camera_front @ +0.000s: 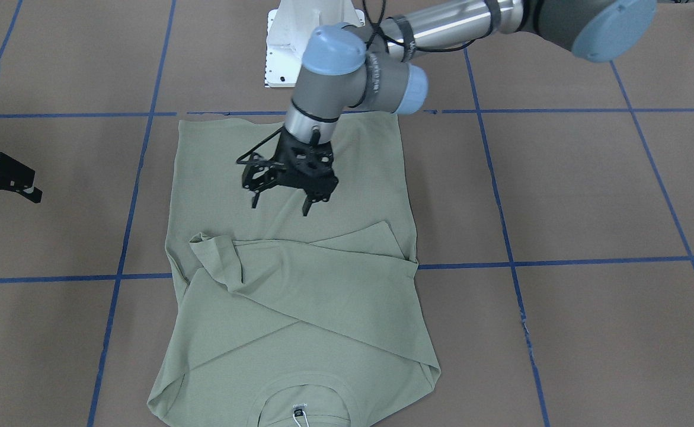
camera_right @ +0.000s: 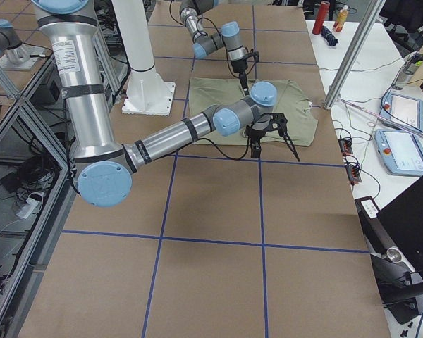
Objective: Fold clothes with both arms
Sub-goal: 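Release the sleeve and pull the left arm back while the right arm lowers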
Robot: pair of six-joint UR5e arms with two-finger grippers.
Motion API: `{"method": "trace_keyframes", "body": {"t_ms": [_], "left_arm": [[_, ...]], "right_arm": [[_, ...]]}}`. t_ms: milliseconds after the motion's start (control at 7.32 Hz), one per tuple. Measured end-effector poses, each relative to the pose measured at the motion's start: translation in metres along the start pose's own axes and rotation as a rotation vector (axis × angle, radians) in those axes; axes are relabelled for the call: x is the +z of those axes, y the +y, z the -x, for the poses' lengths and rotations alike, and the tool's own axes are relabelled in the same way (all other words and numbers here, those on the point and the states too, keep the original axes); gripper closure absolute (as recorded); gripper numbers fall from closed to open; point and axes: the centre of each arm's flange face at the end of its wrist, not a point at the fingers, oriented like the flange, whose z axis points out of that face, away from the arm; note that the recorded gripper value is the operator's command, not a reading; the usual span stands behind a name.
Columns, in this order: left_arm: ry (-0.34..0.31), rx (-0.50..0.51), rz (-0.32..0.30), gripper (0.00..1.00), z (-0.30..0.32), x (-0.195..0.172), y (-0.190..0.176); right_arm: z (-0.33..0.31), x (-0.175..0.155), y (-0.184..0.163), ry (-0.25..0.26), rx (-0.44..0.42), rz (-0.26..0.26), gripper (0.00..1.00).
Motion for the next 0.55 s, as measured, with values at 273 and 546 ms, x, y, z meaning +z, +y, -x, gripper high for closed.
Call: {"method": "trace_keyframes", "body": {"t_ms": [273,546], "left_arm": [[0.013,0.06,0.009,0.0,0.067,-0.058,0.011],[0.021,0.082,0.109,0.0,0.116,-0.081,0.006]], "right_arm": [[0.006,0.0,0.008,0.001,-0.003,-0.006,0.0],[0.0,0.004,0.021,0.046,0.011,-0.021,0.0]]}}
